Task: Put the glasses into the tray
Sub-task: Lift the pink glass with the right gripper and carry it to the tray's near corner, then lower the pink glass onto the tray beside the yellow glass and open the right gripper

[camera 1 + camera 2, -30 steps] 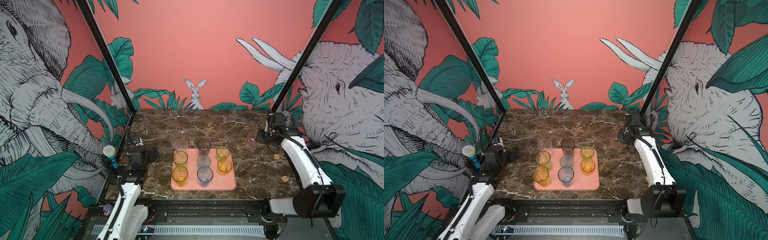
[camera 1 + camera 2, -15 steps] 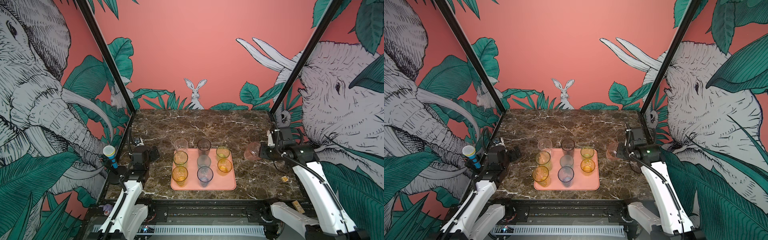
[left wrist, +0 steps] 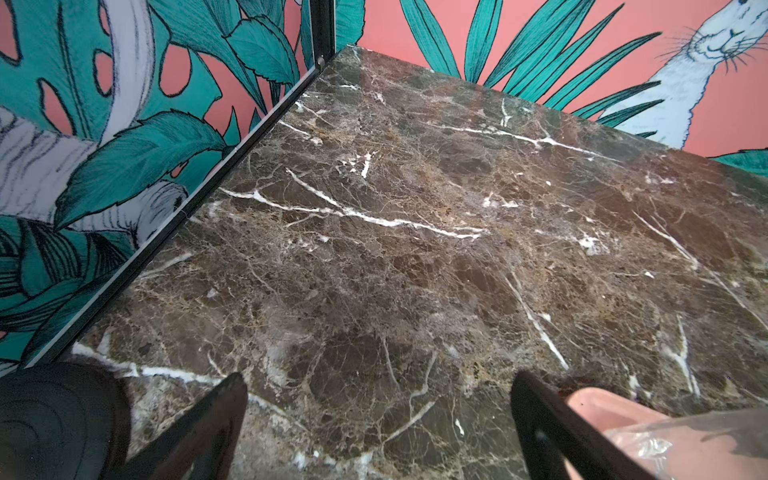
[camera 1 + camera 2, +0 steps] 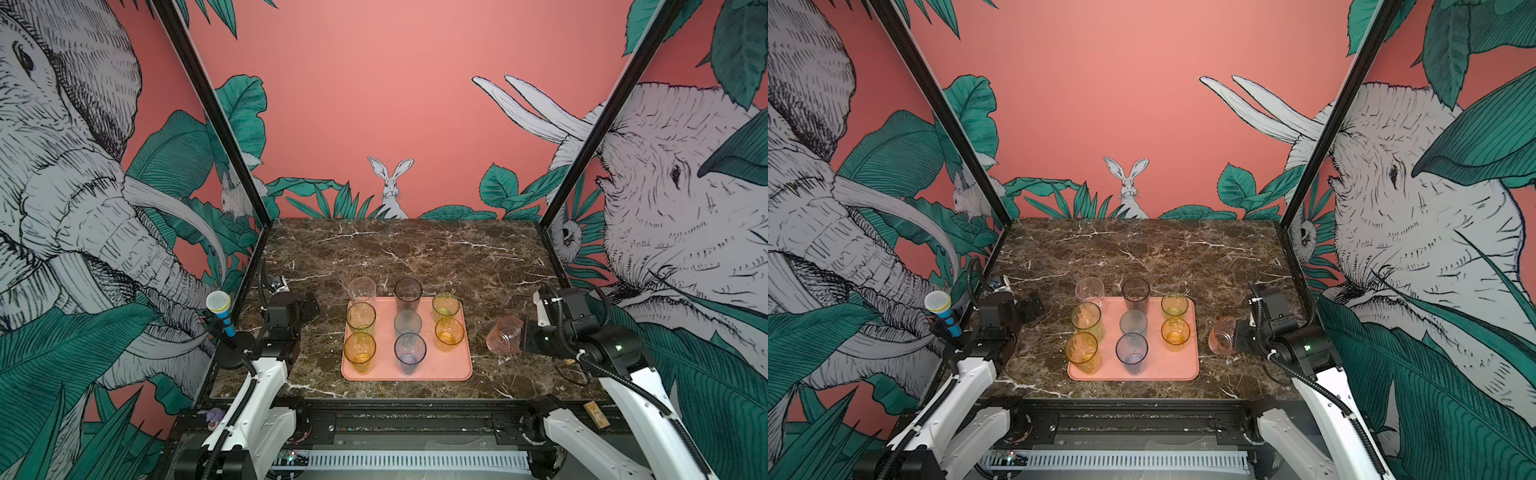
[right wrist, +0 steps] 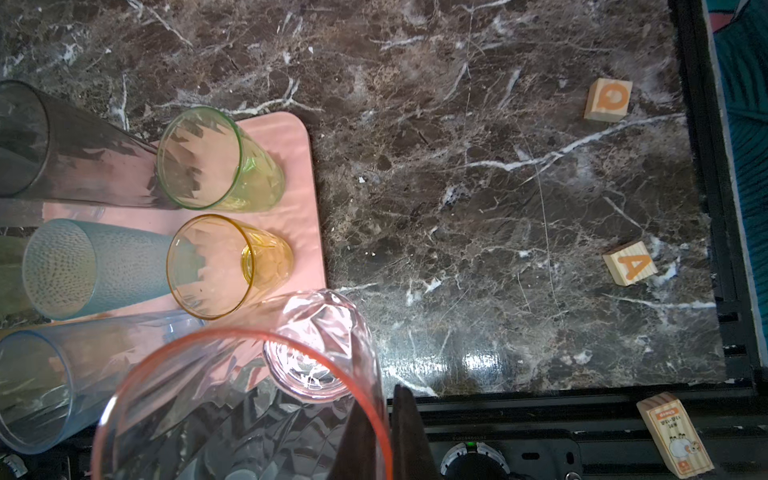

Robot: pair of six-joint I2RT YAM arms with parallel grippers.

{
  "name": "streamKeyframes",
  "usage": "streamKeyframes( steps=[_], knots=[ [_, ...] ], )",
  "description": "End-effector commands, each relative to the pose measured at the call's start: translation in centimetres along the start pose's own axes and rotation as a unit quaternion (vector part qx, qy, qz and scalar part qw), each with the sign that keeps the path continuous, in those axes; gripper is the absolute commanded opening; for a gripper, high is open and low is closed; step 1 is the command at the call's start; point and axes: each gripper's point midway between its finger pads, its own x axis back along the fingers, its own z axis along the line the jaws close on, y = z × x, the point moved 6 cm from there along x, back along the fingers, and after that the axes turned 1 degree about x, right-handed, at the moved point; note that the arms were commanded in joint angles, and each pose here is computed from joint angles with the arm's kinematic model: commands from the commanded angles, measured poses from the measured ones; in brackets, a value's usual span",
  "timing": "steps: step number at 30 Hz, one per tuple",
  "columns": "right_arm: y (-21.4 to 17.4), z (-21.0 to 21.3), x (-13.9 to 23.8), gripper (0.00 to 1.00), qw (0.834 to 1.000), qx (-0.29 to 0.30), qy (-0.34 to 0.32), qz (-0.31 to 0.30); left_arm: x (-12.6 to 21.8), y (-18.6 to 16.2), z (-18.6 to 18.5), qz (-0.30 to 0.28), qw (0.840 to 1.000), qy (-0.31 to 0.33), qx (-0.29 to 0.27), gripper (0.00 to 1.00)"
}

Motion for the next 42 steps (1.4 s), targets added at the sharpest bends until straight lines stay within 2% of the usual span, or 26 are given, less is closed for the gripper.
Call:
streamKeyframes(
  steps=[1, 13, 33, 42],
  knots=[
    [-0.5, 0.0, -0.1, 0.00, 1.000, -0.004, -0.001, -0.001, 0.0, 0.0, 0.0, -0.011, 1.000, -0.001, 0.002, 0.99],
    [-3.2, 0.5, -2.1, 0.00, 0.999, 0.034, 0.006, 0.019, -0.5, -0.7, 0.2, -0.005, 1.000, 0.004, -0.006, 0.99],
    [-4.1, 7.2, -4.9, 0.00, 0.991, 0.128, 0.016, -0.019, -0.6, -0.7, 0.1, -0.004, 1.000, 0.002, -0.005, 0.99],
    [-5.8, 9.2, -6.7, 0.00, 0.989, 0.148, 0.017, 0.001, -0.7, -0.9, 0.2, 0.000, 1.000, 0.004, 0.000, 0.99]
  ],
)
